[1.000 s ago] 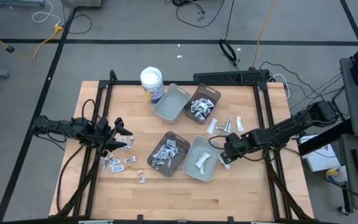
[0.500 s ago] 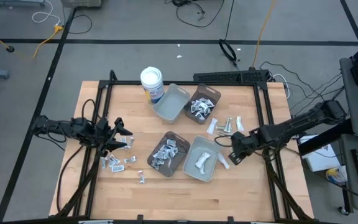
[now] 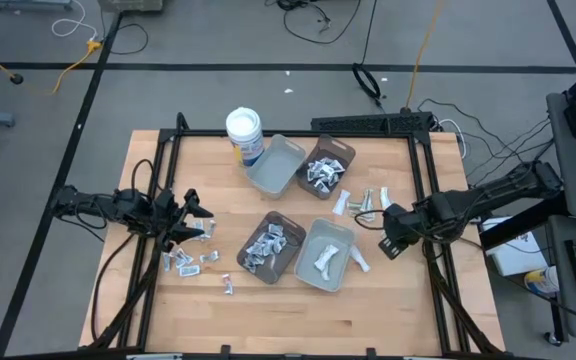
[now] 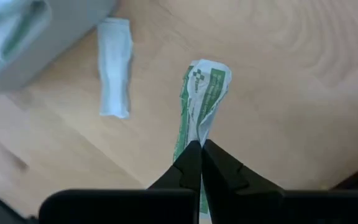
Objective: Pick & Place First Aid Supplies
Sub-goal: Put the green bandage into the bottom gray bin
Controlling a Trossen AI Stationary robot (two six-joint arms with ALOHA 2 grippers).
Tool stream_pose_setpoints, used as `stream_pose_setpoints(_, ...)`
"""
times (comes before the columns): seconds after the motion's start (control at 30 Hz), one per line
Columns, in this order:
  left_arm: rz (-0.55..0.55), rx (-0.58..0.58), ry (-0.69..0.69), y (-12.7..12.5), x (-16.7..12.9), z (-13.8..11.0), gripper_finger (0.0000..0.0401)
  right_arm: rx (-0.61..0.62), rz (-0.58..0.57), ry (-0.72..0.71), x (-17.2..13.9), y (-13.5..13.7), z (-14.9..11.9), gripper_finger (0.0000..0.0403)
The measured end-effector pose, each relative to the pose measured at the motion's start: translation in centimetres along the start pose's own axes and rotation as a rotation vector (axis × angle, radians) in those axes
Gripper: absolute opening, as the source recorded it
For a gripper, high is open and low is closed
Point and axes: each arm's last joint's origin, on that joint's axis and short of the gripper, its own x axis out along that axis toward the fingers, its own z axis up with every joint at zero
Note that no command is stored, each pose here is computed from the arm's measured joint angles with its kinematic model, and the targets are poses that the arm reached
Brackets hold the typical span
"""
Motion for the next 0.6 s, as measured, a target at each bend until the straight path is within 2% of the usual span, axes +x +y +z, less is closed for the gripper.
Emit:
stream_pose_setpoints(0.2,0.000,0.000,0.000,0.0,0.0,0.0,0.0267,0.127,0.039,-0.014,-1.5,1.4,0.4,0.0000)
stream_pose_setpoints(0.4,0.000,0.001,0.000,0.0,0.0,0.0,0.0267,0.213,0.017,-0.036,-2.9,5.4,1.9,0.0000)
stream_pose_setpoints(0.6,0.000,0.001,0.000,0.0,0.0,0.0,0.0267,0.320,0.003,-0.033,-2.6,10.1,3.8,0.0000)
